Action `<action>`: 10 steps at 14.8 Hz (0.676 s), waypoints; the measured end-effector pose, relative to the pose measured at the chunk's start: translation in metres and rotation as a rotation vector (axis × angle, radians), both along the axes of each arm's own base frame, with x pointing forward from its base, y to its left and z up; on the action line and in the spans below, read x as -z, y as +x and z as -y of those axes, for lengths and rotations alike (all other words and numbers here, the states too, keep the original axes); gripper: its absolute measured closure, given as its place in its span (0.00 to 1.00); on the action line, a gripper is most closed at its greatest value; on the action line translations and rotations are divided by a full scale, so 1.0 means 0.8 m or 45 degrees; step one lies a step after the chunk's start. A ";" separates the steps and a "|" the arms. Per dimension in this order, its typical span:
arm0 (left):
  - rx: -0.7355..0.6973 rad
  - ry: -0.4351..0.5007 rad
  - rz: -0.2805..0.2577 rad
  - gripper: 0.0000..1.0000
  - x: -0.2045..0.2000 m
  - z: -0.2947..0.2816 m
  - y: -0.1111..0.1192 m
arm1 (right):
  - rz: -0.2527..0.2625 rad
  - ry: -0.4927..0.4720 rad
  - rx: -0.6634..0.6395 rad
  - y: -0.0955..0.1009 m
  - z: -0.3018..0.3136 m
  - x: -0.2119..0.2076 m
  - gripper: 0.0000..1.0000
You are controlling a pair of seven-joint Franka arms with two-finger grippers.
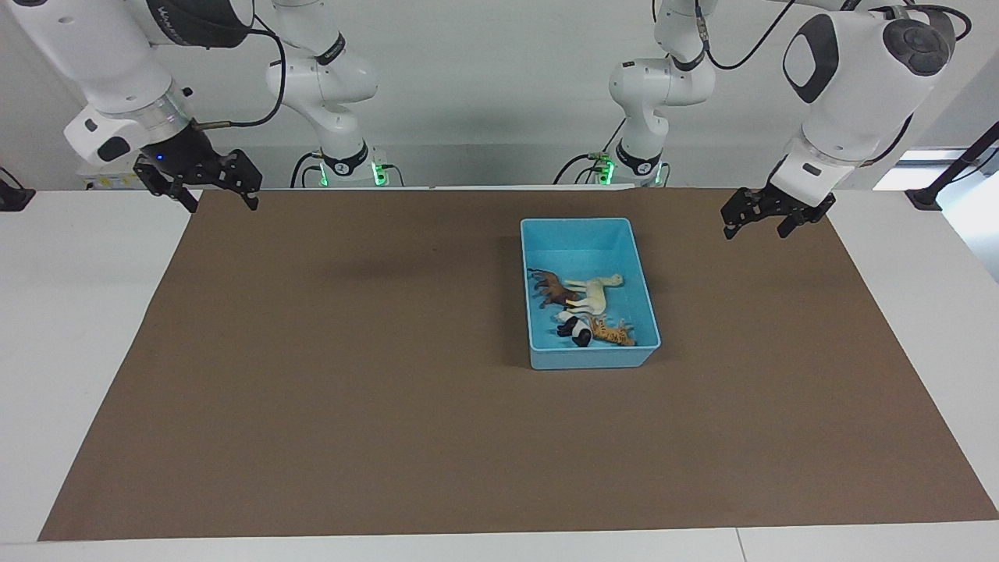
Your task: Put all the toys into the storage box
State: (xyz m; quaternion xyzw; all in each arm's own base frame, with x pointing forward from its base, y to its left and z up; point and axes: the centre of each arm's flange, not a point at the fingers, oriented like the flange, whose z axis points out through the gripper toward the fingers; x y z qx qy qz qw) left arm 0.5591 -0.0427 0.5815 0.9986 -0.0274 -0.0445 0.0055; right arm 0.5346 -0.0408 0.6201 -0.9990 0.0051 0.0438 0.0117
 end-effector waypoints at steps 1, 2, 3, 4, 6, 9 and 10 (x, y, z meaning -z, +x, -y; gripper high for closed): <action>0.000 0.000 0.004 0.00 -0.003 0.000 -0.001 | -0.007 -0.006 0.004 -0.002 0.003 -0.001 0.00; 0.000 0.000 0.006 0.00 -0.004 0.000 -0.001 | -0.007 -0.020 0.007 -0.003 0.006 -0.002 0.00; 0.000 0.000 0.006 0.00 -0.005 0.000 -0.002 | -0.006 -0.036 0.008 -0.004 0.009 -0.003 0.00; 0.000 0.000 0.005 0.00 -0.005 0.000 -0.002 | 0.002 -0.047 0.009 -0.003 0.010 -0.004 0.00; -0.001 0.000 0.004 0.00 -0.005 -0.001 -0.002 | 0.051 -0.053 0.008 0.003 0.010 -0.008 0.00; -0.003 0.000 0.000 0.00 -0.004 -0.002 -0.003 | 0.072 -0.055 0.008 0.005 0.011 -0.009 0.00; -0.004 0.000 -0.001 0.00 -0.004 -0.002 -0.003 | 0.072 -0.055 0.008 0.005 0.011 -0.009 0.00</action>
